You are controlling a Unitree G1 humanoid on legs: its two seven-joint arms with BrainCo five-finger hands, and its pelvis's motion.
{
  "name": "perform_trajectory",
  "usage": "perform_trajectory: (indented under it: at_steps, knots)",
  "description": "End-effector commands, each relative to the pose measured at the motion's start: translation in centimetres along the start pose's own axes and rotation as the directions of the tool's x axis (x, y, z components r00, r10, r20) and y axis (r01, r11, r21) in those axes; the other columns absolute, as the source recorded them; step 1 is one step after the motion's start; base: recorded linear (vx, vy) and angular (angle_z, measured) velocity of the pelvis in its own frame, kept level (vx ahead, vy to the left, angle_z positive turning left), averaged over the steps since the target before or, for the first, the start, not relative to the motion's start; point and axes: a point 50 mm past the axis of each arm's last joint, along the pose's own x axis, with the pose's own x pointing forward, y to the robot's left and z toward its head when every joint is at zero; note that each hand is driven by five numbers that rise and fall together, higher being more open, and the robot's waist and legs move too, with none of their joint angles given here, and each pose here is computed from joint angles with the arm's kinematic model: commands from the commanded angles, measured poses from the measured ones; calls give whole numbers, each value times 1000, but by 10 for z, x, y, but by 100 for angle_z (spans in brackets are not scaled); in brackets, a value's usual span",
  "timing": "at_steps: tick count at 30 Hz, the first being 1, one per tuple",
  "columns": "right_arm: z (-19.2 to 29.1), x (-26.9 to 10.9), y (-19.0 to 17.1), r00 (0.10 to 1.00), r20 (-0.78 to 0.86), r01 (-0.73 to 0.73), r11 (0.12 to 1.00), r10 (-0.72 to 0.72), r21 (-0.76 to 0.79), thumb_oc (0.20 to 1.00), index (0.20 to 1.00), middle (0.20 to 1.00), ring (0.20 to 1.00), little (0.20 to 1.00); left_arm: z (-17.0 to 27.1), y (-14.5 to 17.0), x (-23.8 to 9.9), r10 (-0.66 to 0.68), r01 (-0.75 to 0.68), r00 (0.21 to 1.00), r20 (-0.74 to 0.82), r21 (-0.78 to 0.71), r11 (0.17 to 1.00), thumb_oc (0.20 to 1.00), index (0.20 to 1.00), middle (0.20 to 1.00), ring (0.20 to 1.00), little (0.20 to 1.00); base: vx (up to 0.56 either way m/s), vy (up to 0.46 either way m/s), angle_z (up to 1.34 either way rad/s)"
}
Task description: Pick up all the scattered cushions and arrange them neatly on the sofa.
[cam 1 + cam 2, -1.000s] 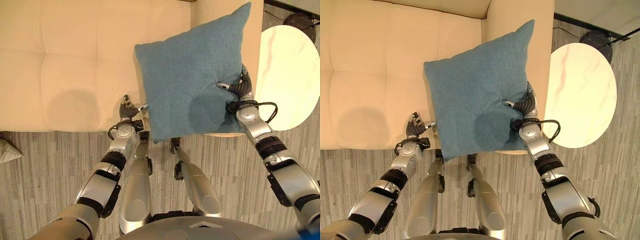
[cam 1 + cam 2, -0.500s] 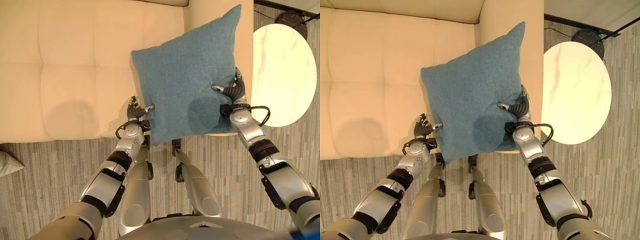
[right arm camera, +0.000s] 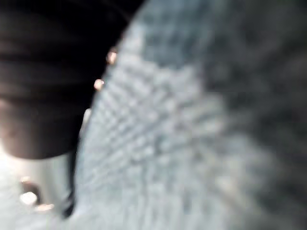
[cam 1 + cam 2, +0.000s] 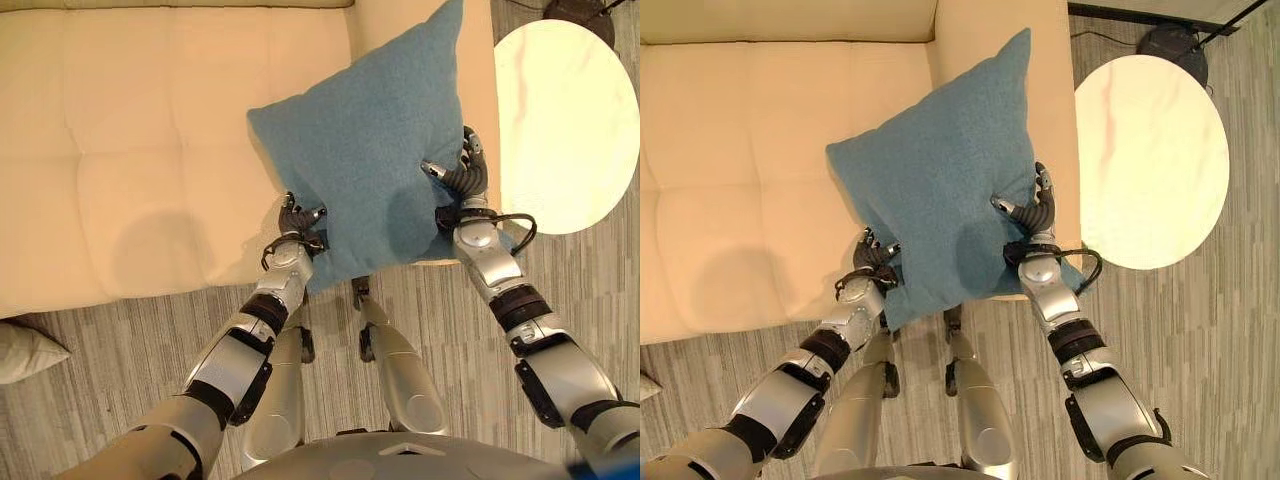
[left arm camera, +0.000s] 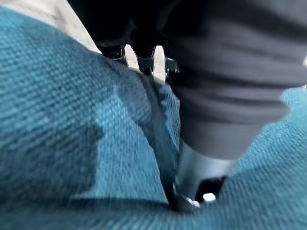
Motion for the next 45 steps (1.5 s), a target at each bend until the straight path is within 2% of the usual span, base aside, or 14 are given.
perform_trajectory:
  at_steps: [1,7,14,21,26,32,40,45]
  knots:
    - [16,-10,41,987,55,-159,976,153,146,200,200,200,200,200,31,-114,-25,-412,418,905,103,-53,907,200,200,200,200,200,-45,-35,-9]
    - [-4,-25,31,988,5,-149,968,151,203,200,200,200,200,200,43,-86,-21,-347,379,920,182,-186,907,200,200,200,200,200,26,-60,-3]
    - [-38,-70,18,980,-73,-164,957,186,241,200,200,200,200,200,-3,-29,-46,-293,318,947,128,-287,904,200,200,200,200,200,65,-104,19]
    - [-43,-89,3,984,-77,-134,948,162,287,200,200,200,200,200,-16,4,-66,-239,269,963,126,-389,881,200,200,200,200,200,-52,-136,34]
    - [-31,-92,-5,990,-11,-133,952,141,274,200,200,200,200,200,-17,5,-76,-254,298,954,158,-414,860,200,200,200,200,200,-160,-31,86]
    - [-19,-89,-5,988,39,-151,928,147,341,200,200,200,200,200,-21,1,-84,-277,316,949,151,-469,825,200,200,200,200,200,-38,182,61]
    - [-5,-86,0,984,91,-173,925,151,339,200,200,200,200,200,-17,-4,-89,-354,387,922,158,-359,849,200,200,200,200,200,60,232,24]
    - [0,-84,7,979,117,-199,914,167,354,200,200,200,200,200,-10,1,-87,-355,398,916,189,-298,868,200,200,200,200,200,159,155,8]
